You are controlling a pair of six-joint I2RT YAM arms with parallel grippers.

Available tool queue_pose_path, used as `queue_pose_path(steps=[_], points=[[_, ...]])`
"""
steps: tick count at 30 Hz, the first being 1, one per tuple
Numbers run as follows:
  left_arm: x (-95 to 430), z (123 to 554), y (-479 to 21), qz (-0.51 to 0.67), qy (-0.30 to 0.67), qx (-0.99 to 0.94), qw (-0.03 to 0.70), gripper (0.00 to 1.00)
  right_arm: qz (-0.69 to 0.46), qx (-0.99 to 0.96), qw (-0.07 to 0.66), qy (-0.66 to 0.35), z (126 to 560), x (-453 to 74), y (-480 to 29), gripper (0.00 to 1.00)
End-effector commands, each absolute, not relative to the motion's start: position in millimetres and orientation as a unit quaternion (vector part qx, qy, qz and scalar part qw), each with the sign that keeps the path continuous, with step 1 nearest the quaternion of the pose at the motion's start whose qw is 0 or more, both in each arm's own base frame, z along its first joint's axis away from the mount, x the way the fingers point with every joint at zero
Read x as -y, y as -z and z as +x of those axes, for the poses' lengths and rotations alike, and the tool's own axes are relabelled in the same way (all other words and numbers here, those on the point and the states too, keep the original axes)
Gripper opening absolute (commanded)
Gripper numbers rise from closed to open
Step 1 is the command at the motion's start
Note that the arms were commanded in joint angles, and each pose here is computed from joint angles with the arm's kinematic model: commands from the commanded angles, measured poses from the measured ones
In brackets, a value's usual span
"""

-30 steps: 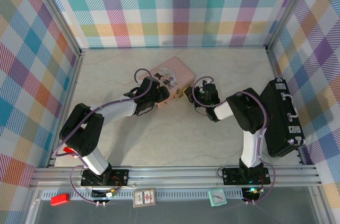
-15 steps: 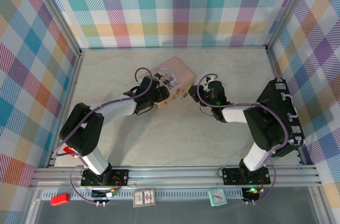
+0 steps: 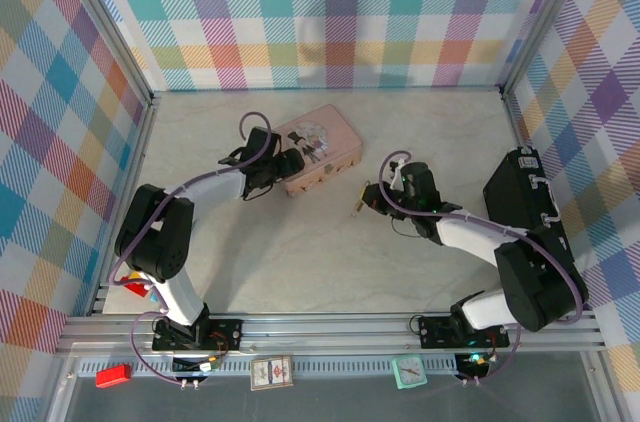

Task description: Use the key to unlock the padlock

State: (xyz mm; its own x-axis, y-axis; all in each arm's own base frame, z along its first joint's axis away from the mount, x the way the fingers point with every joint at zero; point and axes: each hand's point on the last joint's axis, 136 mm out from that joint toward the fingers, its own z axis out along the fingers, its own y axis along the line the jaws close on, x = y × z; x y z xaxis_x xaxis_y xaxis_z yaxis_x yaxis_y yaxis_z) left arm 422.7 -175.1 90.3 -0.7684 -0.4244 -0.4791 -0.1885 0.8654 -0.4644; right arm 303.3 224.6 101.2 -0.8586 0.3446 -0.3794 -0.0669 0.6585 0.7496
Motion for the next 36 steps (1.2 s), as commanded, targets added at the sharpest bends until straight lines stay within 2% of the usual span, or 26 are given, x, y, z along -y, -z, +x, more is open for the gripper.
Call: queue_pose_path(steps=[1, 9, 13, 18, 33, 36], points=[[146.2, 405.7, -79.4, -0.175, 0.151, -0.934, 0.274, 0.83, 0.045, -0.883, 0.228, -0.407, 276.8, -231.5, -96.3, 0.0], [126.2, 354.9, -111.6, -0.159, 0.155, -0.928, 0.298, 0.9, 0.012, -0.899, 0.173, -0.401, 241.0, -255.7, -74.7, 0.0], [113.4, 329.3, -108.0, -0.148, 0.141, -0.931, 0.303, 0.91, -0.003, -0.903, 0.155, -0.4, 234.4, -269.6, -66.6, 0.0], [113.4, 325.9, -112.1, -0.135, 0.159, -0.913, 0.35, 0.93, -0.018, -0.914, 0.128, -0.385, 226.3, -285.8, -55.0, 0.0], [113.0, 322.6, -119.6, -0.129, 0.174, -0.901, 0.377, 0.94, -0.024, -0.952, 0.108, -0.287, 229.8, -285.9, -24.4, 0.0], [109.1, 320.9, -124.4, -0.132, 0.172, -0.895, 0.39, 0.94, -0.034, -0.958, 0.111, -0.264, 227.7, -281.6, -23.1, 0.05]])
